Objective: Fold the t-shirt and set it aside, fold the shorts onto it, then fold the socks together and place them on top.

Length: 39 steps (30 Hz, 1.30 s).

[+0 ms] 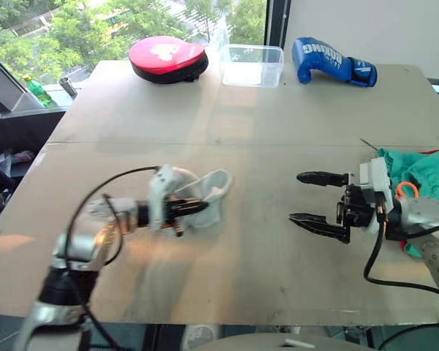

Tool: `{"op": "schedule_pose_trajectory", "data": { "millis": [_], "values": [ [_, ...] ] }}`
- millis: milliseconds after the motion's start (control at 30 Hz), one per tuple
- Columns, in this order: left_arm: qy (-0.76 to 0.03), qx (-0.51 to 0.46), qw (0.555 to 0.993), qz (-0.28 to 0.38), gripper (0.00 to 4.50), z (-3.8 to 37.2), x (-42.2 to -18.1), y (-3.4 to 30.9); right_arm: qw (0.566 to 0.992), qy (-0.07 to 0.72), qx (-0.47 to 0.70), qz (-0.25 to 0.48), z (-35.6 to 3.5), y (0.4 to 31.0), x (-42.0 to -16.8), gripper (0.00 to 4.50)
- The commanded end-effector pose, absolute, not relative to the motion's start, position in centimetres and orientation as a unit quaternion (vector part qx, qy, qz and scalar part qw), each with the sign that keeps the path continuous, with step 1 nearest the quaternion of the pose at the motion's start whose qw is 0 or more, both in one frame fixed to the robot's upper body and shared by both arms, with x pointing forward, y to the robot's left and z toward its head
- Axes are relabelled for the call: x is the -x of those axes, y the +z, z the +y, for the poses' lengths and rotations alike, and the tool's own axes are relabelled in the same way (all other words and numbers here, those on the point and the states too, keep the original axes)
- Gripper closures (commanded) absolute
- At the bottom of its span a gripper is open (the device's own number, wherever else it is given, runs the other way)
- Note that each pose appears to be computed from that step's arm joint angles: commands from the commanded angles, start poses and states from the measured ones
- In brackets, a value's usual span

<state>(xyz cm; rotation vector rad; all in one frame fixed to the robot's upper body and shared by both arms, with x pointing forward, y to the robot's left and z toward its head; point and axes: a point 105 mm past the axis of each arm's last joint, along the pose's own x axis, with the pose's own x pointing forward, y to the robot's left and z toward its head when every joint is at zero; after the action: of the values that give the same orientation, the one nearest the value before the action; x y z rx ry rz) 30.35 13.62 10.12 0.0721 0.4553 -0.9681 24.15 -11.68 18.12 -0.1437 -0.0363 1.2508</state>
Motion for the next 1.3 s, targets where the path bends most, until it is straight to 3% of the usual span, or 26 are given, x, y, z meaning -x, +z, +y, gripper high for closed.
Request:
{"op": "schedule_pose_trajectory", "data": {
  "millis": [33, 300, 400, 433, 467, 667, 700, 967, 1133, 1300],
  "values": [
    [-0.440, -0.047, 0.878, 0.180, 4.45, 10.9, -32.5, 10.9, 0.816, 0.573, 0.070, -0.031, -11.6, 19.0, -24.1, 0.00],
    [-0.414, -0.031, 0.900, 0.136, 4.45, 6.5, -34.9, 11.7, 0.832, 0.551, 0.069, -0.018, -11.7, 18.4, -24.2, 0.00],
    [-0.442, -0.024, 0.889, 0.120, 4.45, 5.5, -34.0, 12.5, 0.836, 0.545, 0.063, -0.020, -11.7, 18.4, -24.2, 0.00],
    [-0.465, -0.027, 0.879, 0.106, 3.77, 5.2, -33.4, 13.2, 0.836, 0.544, 0.062, -0.021, -11.7, 18.5, -24.2, 0.00],
    [-0.480, -0.030, 0.872, 0.097, 3.60, 5.1, -32.9, 13.6, 0.837, 0.544, 0.062, -0.021, -11.6, 18.5, -24.2, 0.00],
    [-0.470, -0.086, 0.877, 0.044, 0.63, 7.4, -32.8, 16.1, 0.841, 0.538, 0.056, -0.020, -11.7, 18.4, -24.1, 0.00],
    [-0.477, -0.114, 0.871, 0.042, 0.35, 8.3, -32.2, 16.4, 0.843, 0.535, 0.055, -0.020, -11.9, 18.4, -24.2, 0.00],
    [-0.509, -0.226, 0.826, 0.090, 0.35, 12.6, -28.3, 13.6, 0.848, 0.526, 0.053, -0.021, -12.4, 18.4, -24.4, 0.00],
    [-0.500, -0.265, 0.819, 0.095, 0.35, 13.8, -28.1, 11.5, 0.850, 0.524, 0.052, -0.022, -12.3, 18.3, -24.5, 0.00],
    [-0.503, -0.346, 0.790, 0.052, 0.35, 13.4, -28.8, 10.4, 0.851, 0.522, 0.052, -0.022, -12.2, 18.3, -24.5, 0.00]
  ]
}}
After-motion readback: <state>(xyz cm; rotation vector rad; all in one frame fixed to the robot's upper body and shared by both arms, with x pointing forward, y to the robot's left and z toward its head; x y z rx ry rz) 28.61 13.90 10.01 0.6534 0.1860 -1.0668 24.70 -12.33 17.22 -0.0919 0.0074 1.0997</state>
